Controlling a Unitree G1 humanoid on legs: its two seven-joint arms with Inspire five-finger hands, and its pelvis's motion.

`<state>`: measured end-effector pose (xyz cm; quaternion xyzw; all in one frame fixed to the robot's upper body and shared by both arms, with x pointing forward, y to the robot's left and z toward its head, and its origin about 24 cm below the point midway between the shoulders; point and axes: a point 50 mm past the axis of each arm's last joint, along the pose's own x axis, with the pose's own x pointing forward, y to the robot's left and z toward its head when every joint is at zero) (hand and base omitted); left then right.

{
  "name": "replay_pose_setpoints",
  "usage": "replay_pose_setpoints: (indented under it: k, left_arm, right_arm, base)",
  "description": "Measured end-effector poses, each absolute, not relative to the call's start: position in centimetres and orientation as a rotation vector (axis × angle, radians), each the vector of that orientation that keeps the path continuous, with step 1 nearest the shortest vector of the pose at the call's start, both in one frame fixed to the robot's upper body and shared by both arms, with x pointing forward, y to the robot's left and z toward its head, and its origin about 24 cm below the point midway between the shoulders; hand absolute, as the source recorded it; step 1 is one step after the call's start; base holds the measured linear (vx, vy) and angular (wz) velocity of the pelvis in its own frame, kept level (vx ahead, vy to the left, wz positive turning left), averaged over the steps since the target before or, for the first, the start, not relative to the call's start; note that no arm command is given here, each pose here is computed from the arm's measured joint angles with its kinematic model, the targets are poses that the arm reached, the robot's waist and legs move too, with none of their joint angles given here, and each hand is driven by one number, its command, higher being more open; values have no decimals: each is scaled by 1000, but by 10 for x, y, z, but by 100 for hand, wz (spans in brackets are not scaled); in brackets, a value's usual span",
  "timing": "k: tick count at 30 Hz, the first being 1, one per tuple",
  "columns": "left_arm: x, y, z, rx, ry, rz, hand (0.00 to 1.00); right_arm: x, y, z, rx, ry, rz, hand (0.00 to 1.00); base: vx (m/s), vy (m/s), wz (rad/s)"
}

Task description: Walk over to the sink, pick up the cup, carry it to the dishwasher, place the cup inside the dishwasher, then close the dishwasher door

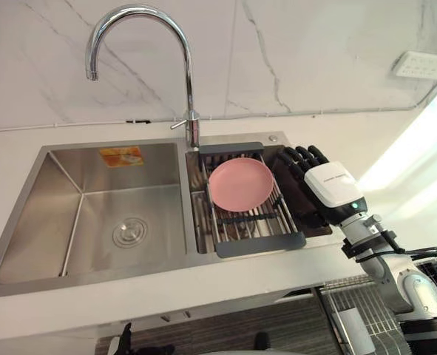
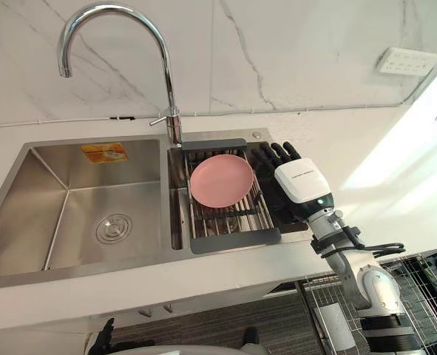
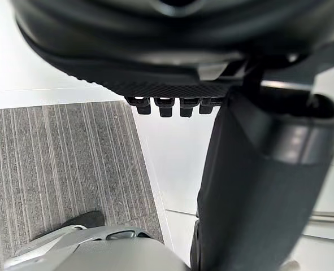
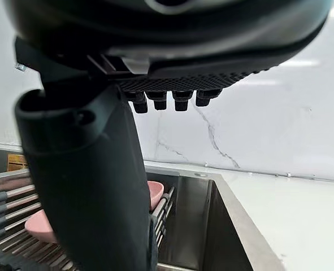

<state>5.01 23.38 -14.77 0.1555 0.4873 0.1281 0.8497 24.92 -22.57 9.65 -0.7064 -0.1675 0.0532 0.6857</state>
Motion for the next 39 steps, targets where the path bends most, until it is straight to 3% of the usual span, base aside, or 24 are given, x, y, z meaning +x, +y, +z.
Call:
replay_pose_setpoints:
  k: [39]
  left_arm:
    - [53, 238, -147, 320, 1009, 294, 100]
  right_arm:
    - [261, -228, 77, -1590, -298, 183, 100]
  base:
    - [-46, -30, 7]
